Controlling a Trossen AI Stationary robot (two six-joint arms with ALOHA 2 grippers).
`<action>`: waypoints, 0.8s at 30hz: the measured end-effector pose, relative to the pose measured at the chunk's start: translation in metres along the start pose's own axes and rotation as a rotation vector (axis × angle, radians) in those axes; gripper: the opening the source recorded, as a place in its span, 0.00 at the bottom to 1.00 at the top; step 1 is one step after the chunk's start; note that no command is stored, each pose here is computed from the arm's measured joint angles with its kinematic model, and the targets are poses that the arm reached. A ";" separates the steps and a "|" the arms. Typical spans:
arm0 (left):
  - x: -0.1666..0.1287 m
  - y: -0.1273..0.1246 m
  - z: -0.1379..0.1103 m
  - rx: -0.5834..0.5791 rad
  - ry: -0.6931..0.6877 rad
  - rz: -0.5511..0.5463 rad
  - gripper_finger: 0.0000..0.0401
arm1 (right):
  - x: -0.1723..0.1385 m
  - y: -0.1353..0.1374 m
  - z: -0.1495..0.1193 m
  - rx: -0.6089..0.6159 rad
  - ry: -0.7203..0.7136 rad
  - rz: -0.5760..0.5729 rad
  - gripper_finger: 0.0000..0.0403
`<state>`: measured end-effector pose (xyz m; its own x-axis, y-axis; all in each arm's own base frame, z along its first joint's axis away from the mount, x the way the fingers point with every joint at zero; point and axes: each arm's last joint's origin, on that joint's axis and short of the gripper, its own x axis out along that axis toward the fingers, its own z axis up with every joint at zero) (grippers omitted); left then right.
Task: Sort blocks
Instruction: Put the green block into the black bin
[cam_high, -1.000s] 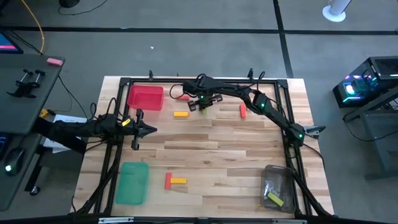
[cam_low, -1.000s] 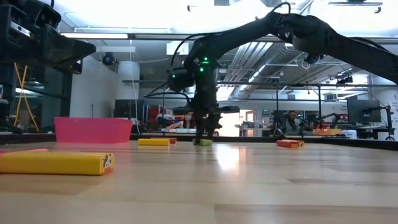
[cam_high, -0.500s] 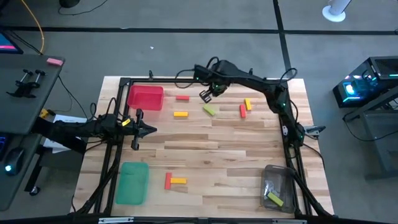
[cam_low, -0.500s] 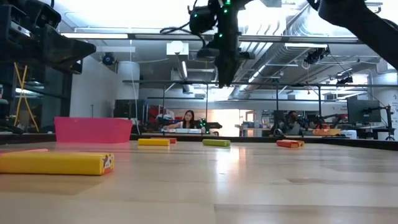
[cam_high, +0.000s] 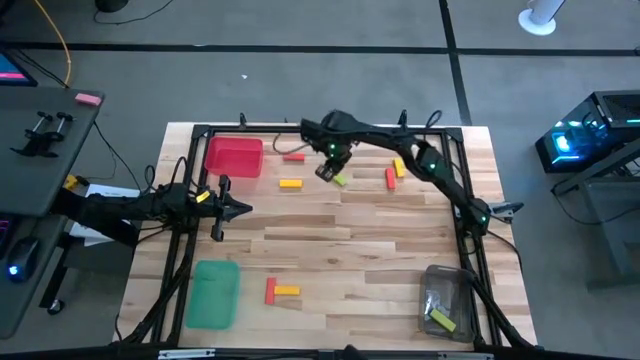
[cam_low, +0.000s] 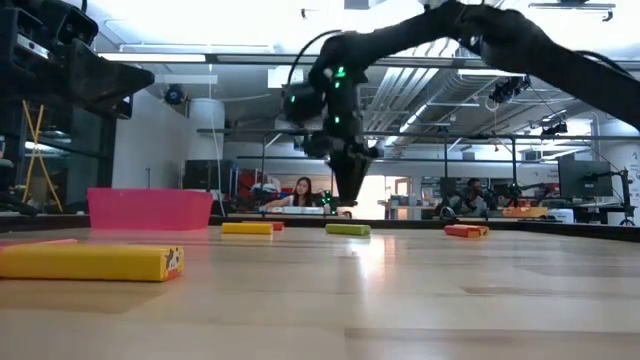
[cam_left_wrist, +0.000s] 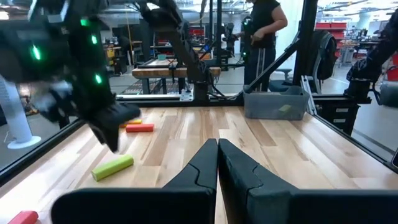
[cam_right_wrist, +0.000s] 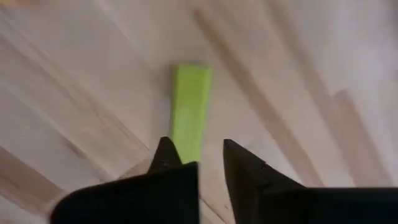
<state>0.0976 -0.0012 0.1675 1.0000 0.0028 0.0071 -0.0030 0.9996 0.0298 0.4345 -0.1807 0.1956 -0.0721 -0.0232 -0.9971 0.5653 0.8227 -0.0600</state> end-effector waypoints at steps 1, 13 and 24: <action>0.000 0.000 0.000 0.000 -0.001 0.000 0.00 | 0.008 0.002 0.001 -0.017 0.027 -0.006 0.11; 0.000 0.000 0.000 0.000 -0.001 0.000 0.00 | 0.022 0.003 0.010 -0.018 -0.002 -0.003 0.45; 0.000 0.000 0.000 0.000 0.000 0.000 0.00 | 0.051 0.000 0.019 0.072 0.060 0.101 0.39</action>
<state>0.0975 -0.0012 0.1676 1.0000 0.0031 0.0074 -0.0033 0.9996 0.0298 0.4463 -0.1925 0.1440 -0.0596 0.0933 -0.9938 0.6297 0.7760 0.0351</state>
